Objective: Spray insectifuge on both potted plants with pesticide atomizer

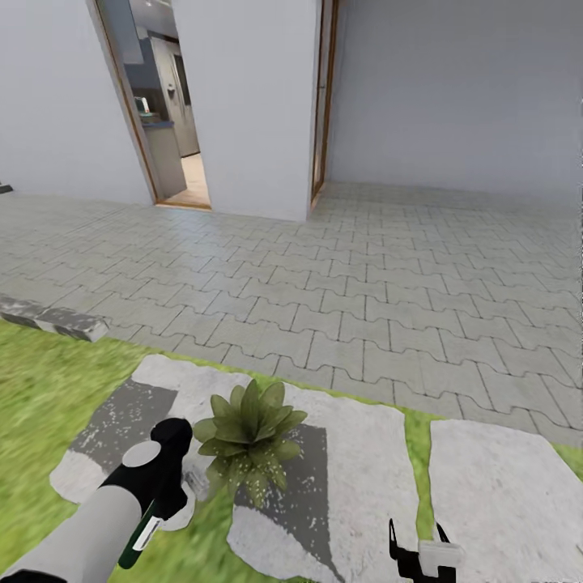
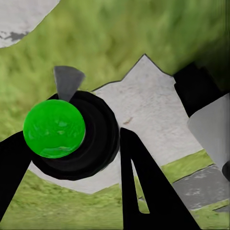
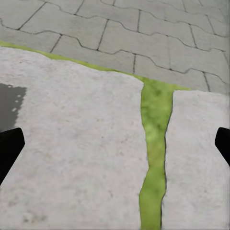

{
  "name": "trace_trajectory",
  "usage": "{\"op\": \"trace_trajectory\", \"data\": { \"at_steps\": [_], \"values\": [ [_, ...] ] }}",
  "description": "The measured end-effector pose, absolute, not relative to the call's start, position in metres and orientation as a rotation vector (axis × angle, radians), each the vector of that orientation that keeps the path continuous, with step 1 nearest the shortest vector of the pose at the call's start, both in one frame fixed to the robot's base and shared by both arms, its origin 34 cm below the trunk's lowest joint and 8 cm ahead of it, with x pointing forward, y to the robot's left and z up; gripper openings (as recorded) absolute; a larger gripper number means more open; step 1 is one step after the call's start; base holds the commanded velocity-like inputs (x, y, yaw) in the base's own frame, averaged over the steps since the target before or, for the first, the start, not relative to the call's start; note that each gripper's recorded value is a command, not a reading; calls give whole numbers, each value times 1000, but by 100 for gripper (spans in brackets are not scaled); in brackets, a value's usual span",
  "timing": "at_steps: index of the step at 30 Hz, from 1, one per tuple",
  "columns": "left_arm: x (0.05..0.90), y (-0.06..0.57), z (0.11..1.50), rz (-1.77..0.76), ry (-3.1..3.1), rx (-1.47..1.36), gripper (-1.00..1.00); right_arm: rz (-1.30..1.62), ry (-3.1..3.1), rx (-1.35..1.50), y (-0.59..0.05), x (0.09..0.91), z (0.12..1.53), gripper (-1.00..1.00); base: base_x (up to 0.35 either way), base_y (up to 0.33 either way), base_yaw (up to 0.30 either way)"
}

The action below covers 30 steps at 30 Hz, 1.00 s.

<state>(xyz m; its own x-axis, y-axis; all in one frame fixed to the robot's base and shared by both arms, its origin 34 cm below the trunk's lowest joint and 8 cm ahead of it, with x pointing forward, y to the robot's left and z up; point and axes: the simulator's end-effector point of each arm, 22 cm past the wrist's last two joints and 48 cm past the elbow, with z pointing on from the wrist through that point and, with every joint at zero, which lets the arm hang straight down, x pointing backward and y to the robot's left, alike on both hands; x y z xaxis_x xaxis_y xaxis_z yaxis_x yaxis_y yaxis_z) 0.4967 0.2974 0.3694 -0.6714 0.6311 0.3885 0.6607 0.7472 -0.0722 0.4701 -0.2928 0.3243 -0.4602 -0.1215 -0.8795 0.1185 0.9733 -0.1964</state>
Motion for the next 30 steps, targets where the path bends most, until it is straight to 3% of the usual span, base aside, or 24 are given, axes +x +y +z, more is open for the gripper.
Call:
{"op": "trace_trajectory", "data": {
  "at_steps": [24,30],
  "values": [
    [490,298,366,-96,-2543,-981,-100,-277,2030,-2,-293,470,324,100,-1,1,-1],
    [490,299,367,-96,-2547,-977,-100,-277,2030,-2,-293,470,324,100,-85,152,-7]
  ]
}}
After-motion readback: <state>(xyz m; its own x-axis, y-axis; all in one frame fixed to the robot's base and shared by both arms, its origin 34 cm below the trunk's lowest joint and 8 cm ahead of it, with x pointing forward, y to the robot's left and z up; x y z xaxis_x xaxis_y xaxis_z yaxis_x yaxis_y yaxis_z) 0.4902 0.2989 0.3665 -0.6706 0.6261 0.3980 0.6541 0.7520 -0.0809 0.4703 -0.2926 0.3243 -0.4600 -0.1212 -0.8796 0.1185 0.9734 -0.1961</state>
